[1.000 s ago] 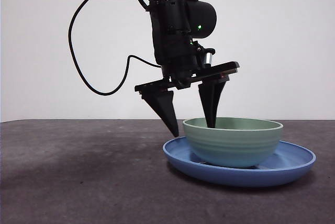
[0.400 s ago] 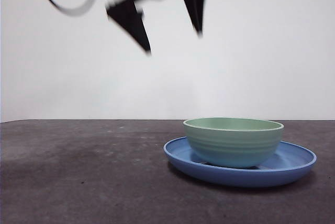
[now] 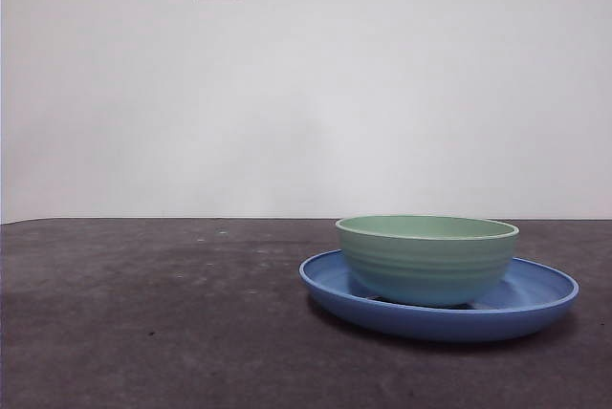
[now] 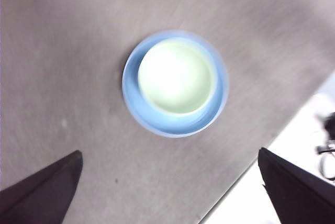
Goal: Place the green bowl on the blue plate
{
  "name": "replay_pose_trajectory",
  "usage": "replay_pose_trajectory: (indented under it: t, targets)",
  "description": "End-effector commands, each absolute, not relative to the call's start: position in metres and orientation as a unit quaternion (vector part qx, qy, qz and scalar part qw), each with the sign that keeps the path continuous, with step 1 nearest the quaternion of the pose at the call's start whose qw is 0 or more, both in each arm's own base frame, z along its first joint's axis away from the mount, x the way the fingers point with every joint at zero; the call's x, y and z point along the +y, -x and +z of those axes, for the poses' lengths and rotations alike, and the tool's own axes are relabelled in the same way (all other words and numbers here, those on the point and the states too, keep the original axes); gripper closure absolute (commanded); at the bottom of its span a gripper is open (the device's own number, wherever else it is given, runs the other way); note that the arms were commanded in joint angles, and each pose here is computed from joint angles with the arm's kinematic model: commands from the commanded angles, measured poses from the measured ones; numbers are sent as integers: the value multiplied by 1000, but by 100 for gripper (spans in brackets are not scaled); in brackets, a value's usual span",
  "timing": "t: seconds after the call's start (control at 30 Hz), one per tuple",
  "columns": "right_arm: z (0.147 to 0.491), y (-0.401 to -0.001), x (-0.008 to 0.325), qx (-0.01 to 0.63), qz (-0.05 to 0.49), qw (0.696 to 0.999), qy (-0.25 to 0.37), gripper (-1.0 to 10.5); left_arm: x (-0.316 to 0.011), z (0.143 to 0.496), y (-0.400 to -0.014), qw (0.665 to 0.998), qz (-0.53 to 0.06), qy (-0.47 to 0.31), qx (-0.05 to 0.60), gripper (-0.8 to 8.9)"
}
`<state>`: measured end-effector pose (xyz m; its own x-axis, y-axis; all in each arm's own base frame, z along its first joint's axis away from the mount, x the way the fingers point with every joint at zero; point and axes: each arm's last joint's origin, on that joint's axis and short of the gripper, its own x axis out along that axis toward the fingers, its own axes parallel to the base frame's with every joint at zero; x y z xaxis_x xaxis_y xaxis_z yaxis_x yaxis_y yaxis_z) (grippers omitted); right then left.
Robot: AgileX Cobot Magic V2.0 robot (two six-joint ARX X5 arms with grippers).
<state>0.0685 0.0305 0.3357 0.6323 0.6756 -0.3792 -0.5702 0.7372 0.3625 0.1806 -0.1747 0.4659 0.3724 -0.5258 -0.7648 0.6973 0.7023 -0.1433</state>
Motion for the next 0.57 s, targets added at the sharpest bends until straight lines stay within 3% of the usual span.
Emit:
replay_pose_trajectory:
  t: [0.03, 0.17, 0.57]
  targets:
    - [341, -68, 31, 245, 348, 899, -107, 294, -162, 478, -160, 832, -395, -107, 376, 193]
    - [341, -68, 31, 245, 348, 899, -107, 294, -138, 475, -131, 843, -409, -98, 336, 194]
    - [341, -68, 31, 243, 349, 899, -104, 294, -69, 401, -63, 871, -420, -41, 250, 193]
